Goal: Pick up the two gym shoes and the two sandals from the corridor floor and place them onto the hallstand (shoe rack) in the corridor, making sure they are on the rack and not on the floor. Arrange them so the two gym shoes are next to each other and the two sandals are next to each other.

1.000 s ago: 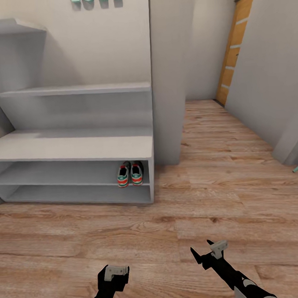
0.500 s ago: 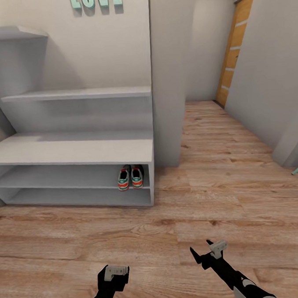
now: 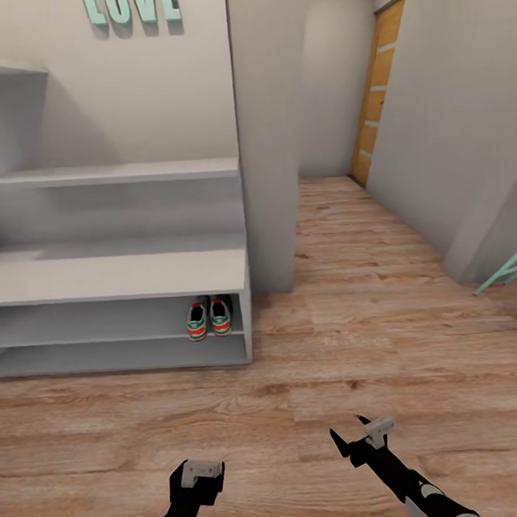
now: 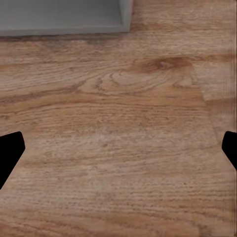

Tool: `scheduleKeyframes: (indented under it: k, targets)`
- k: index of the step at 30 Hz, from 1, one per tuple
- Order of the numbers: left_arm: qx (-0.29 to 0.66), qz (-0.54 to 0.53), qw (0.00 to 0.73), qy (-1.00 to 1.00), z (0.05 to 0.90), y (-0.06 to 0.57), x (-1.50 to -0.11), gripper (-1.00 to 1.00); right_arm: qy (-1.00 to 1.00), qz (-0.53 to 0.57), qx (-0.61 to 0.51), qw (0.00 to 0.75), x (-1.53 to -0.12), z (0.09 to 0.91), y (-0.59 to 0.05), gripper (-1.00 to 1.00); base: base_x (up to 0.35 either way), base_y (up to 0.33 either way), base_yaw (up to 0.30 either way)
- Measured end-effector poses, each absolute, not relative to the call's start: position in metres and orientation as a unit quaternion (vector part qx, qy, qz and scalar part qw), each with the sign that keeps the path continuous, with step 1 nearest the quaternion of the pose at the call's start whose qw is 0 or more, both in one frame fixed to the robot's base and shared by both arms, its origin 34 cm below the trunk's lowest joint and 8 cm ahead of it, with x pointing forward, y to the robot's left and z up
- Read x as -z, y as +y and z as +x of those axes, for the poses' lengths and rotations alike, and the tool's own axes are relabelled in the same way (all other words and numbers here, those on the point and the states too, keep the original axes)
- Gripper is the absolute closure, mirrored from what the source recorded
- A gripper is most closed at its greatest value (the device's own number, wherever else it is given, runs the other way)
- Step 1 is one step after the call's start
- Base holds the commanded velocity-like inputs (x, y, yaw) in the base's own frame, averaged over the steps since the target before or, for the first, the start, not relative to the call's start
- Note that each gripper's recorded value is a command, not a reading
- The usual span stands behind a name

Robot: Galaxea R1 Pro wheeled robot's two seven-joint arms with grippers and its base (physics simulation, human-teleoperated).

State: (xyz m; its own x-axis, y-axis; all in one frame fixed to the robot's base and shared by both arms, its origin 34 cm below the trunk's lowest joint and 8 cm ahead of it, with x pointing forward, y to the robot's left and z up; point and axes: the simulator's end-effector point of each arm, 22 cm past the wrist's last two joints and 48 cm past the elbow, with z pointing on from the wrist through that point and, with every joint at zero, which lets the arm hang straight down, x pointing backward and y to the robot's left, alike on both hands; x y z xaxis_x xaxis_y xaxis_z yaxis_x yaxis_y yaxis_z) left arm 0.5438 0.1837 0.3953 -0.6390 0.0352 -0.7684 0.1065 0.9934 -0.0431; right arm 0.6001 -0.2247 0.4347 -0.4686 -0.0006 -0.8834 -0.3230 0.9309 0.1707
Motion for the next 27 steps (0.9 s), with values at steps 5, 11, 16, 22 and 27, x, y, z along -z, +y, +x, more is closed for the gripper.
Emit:
scheduleKeyframes:
  k: [5, 11, 16, 22, 27]
  targets:
    - [0.042, 0.04, 0.423, 0.904, 0.5449, 0.1838, -0.4015, -1.0, 0.842, -0.096, -0.159, 0.506, -0.4409, 0.6012, -0.2246, -1.0, 0.0, 0.0, -0.291]
    - [0.042, 0.041, 0.423, 0.904, 0.5449, 0.1837, -0.4015, -1.0, 0.842, -0.096, -0.159, 0.506, -0.4409, 0.6011, -0.2245, -1.0, 0.0, 0.0, -0.293]
    - [0.043, 0.041, 0.423, 0.904, 0.5448, 0.1832, -0.4016, -1.0, 0.842, -0.096, -0.159, 0.506, -0.4409, 0.6011, -0.2246, -1.0, 0.0, 0.0, -0.293]
    - [0.043, 0.041, 0.423, 0.904, 0.5448, 0.1832, -0.4016, -1.0, 0.842, -0.096, -0.159, 0.506, -0.4409, 0.6012, -0.2246, -1.0, 0.0, 0.0, -0.293]
    - [0.043, 0.041, 0.423, 0.904, 0.5448, 0.1833, -0.4016, -1.0, 0.842, -0.096, -0.159, 0.506, -0.4409, 0.6012, -0.2246, -1.0, 0.0, 0.0, -0.293]
